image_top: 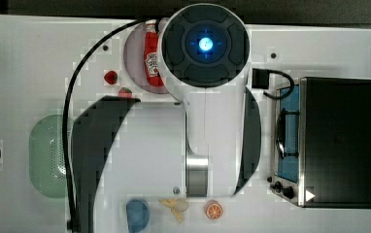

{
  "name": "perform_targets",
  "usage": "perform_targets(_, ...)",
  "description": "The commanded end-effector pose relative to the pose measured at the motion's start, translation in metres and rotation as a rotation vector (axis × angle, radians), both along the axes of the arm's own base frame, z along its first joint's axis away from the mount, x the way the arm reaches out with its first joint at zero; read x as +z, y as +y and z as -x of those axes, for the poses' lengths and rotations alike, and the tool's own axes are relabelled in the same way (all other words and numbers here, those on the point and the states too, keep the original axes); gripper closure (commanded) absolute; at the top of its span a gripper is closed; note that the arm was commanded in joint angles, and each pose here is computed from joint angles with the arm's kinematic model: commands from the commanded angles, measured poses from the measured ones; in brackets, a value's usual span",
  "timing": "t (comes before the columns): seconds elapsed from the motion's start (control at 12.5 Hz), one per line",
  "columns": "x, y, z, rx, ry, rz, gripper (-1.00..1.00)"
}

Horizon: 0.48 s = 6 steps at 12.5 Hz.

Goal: Flap open oven.

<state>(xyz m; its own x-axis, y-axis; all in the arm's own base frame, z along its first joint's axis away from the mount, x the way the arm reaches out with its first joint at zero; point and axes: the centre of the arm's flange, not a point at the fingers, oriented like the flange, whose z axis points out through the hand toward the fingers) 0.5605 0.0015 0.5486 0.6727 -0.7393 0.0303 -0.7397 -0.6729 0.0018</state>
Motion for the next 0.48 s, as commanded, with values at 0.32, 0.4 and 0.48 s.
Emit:
perform_targets(0.32, 0.0623, -0.031, 0.0953, -0.033, 0.018, -0.02, -1.0)
perform_targets(0.4, 0.0624, -0.031, 0.0953, -0.033, 0.018, -0.02, -1.0)
perform_targets(0.48, 0.0622, -0.031, 0.0952, -0.033, 0.019, -0.02, -1.0)
